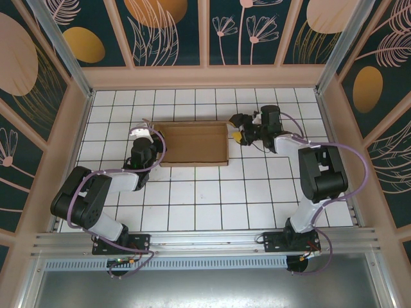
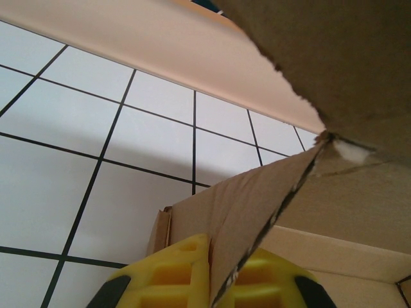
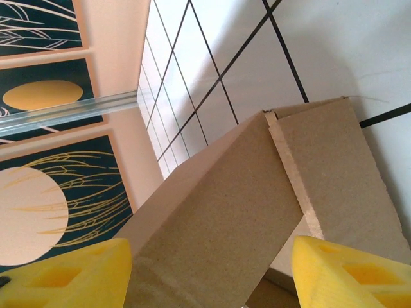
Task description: Fold the paper box
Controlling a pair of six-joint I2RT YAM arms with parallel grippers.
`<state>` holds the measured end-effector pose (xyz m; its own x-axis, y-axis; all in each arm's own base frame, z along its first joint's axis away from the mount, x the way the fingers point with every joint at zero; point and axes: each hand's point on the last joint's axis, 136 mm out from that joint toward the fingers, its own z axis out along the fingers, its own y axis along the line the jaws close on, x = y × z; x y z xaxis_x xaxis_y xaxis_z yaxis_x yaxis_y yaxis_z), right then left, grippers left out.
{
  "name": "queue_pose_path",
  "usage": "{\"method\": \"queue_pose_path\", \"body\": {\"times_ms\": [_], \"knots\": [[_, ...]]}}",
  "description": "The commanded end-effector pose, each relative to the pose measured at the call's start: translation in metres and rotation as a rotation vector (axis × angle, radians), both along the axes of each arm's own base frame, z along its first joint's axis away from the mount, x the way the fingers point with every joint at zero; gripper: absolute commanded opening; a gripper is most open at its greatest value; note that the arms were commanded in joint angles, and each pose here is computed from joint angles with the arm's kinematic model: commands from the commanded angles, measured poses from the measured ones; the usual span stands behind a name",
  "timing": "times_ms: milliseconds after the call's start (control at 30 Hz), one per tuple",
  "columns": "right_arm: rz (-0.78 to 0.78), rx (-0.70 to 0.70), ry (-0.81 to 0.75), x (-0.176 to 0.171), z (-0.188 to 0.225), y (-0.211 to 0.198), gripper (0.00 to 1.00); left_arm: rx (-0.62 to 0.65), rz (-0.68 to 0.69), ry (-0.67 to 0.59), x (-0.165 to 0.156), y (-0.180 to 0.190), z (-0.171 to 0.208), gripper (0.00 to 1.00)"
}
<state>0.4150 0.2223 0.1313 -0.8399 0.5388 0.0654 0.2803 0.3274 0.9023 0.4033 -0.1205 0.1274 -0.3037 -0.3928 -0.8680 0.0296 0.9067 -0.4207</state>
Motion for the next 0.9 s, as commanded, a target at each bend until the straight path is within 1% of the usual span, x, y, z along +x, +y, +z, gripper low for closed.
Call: {"method": "queue_pose_path", "body": {"times_ms": [0, 167, 300, 400, 667, 867], "knots": [[0.043, 0.056, -0.031, 0.004, 0.017, 0.023, 0.67, 0.12, -0.009, 0.284, -0.03, 0.011, -0.08, 0.0], [0.067, 0.08, -0.023, 0.0, 0.017, 0.039, 0.67, 0.121, -0.009, 0.288, -0.031, 0.011, -0.082, 0.0], [0.079, 0.091, -0.028, -0.001, 0.021, 0.044, 0.67, 0.122, -0.011, 0.286, -0.031, 0.011, -0.082, 0.0], [0.056, 0.067, -0.027, 0.002, 0.017, 0.033, 0.67, 0.126, -0.003, 0.283, -0.032, 0.013, -0.081, 0.0], [-0.02, 0.069, -0.046, 0.011, 0.017, -0.009, 0.68, 0.126, 0.009, 0.272, -0.034, 0.016, -0.078, 0.0], [-0.015, 0.079, -0.064, 0.013, 0.024, -0.007, 0.7, 0.114, -0.002, 0.25, -0.034, 0.013, -0.072, 0.0]]}}
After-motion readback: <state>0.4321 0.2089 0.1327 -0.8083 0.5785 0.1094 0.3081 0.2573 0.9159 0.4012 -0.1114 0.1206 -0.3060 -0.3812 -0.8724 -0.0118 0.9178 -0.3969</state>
